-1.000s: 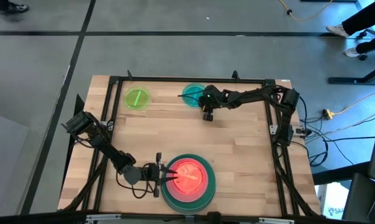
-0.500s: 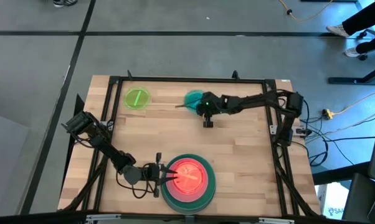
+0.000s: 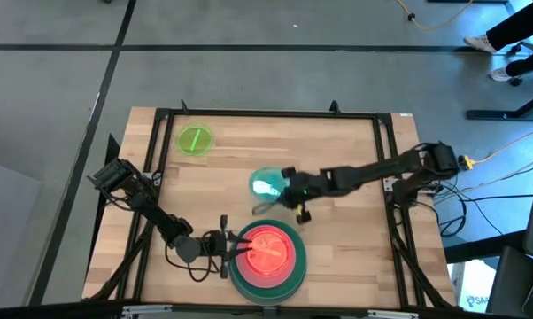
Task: Stack plastic plates
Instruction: Stack the light blue plate on top of the light orange plate
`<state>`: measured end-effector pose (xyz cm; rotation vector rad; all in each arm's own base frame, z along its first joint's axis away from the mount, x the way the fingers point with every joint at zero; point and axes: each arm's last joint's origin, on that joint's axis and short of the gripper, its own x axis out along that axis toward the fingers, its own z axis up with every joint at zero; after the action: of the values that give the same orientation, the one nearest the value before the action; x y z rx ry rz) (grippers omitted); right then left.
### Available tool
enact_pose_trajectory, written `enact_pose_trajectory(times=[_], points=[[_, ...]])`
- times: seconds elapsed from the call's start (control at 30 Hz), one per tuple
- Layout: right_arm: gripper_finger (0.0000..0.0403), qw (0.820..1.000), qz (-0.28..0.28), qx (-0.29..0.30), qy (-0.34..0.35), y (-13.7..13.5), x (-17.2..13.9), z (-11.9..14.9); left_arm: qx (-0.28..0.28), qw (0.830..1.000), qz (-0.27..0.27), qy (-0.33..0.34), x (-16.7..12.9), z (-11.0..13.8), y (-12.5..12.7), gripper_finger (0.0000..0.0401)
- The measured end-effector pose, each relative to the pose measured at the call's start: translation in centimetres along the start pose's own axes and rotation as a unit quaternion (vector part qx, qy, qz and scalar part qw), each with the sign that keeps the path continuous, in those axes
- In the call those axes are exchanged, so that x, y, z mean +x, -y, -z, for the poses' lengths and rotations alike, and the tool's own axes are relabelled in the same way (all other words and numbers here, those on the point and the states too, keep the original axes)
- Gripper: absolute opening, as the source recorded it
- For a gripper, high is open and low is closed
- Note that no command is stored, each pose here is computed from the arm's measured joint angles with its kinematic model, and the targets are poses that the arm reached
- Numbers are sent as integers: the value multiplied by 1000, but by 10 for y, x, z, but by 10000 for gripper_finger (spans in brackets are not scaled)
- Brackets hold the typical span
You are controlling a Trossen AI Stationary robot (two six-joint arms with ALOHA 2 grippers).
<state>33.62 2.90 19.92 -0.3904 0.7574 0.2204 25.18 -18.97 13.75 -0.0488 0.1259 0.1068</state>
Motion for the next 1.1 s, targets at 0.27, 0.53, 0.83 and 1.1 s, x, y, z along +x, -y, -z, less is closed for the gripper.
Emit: enact_pose_trajectory(times=[0.27,0.53,0.83,1.1], points=[[2,997,-47,-46,35,-66,-11,-24,5,999,-12,42,-10,-9,9,80],[2,987,-82,-69,122,-122,-25,-47,27,995,-57,77,-24,-16,18,80],[3,974,-124,-72,174,-160,-2,-50,23,995,-58,79,-24,-17,17,80],[4,980,-131,-36,146,-164,13,-42,23,995,-56,79,-24,-17,17,80]])
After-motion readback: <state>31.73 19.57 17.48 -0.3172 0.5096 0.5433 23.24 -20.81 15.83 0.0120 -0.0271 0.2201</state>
